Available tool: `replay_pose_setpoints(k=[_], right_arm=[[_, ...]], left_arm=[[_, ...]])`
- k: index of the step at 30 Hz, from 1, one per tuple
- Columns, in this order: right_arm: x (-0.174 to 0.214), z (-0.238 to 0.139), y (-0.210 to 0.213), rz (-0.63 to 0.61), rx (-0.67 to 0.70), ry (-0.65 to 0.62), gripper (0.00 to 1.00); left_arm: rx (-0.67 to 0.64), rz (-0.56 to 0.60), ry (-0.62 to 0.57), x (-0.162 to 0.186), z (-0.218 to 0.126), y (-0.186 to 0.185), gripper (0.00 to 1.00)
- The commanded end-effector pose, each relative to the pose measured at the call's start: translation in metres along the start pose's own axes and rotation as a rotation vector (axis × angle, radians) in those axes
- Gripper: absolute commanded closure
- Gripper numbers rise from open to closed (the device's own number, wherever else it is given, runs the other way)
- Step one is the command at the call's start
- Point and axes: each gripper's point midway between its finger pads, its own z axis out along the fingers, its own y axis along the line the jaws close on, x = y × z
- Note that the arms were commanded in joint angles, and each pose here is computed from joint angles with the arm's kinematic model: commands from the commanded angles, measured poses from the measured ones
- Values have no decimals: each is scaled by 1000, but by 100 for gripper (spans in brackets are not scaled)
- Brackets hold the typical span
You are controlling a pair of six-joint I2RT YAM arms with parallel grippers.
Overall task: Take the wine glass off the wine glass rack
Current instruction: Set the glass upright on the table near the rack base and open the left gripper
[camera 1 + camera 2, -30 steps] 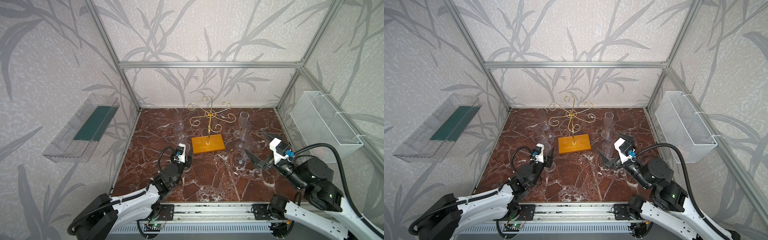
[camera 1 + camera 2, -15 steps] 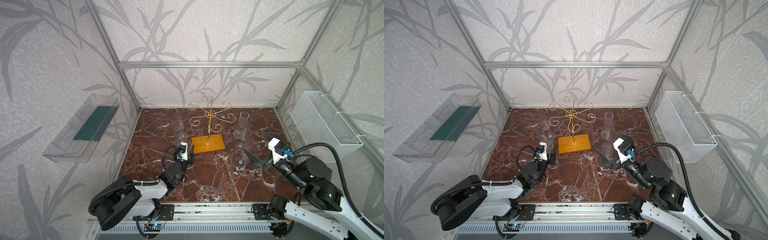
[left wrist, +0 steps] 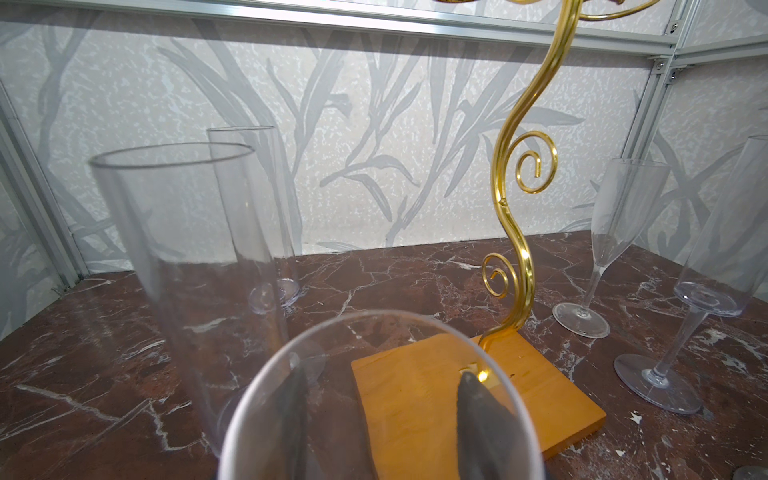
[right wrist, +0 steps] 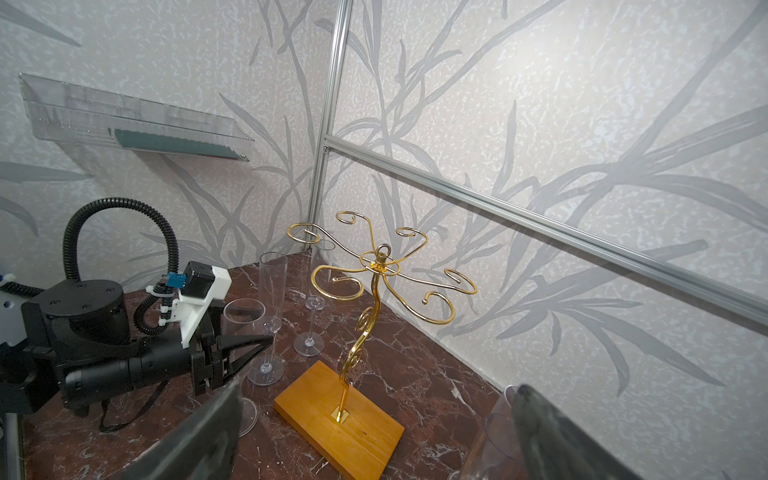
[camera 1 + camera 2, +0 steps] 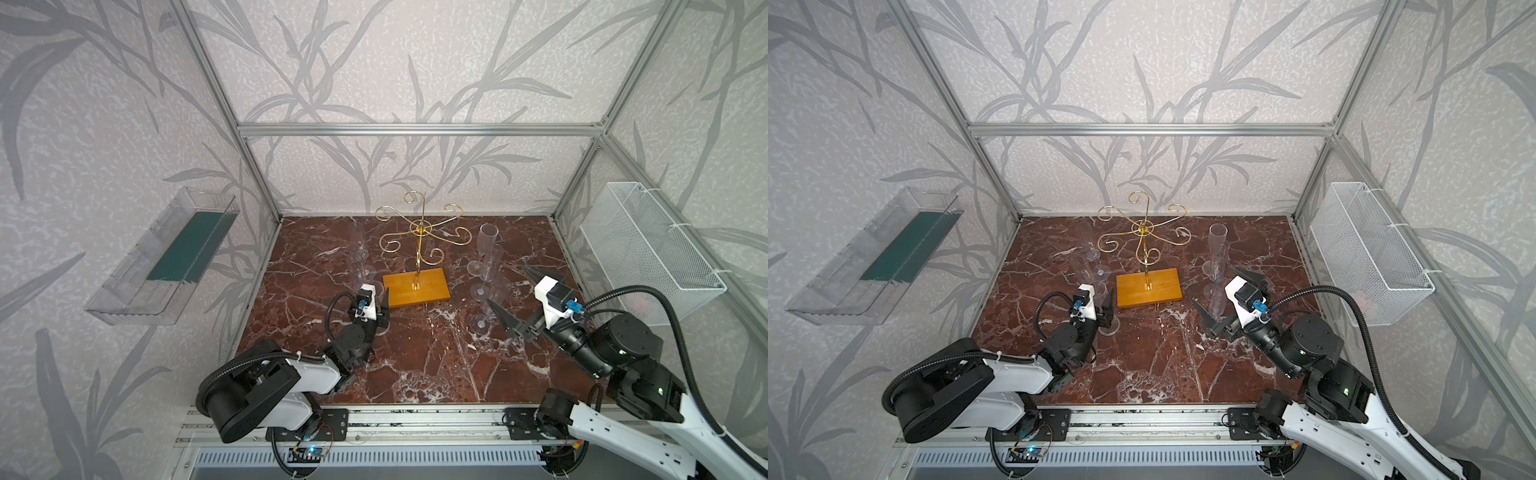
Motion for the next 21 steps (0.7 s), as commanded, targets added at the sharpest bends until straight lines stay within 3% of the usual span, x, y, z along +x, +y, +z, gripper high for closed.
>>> replay_pose_setpoints(k=[1, 5, 10, 13, 21], right_arm=[[-10, -6, -6, -4, 21, -23, 1], [-10, -6, -7, -9, 26, -22, 1], [-10, -6, -8, -13, 31, -25, 1], [-11, -5, -8, -19, 33, -26, 1], [-14, -5, -10, -41, 41, -28, 1]], left_arm=[[-22, -45, -37, -8, -2, 6, 49], [-16, -39, -34, -7, -3, 5, 34], [-7, -34, -19, -5, -4, 4, 22], [-5, -32, -14, -5, -5, 5, 1], [33, -45, -36, -25, -13, 2, 1]])
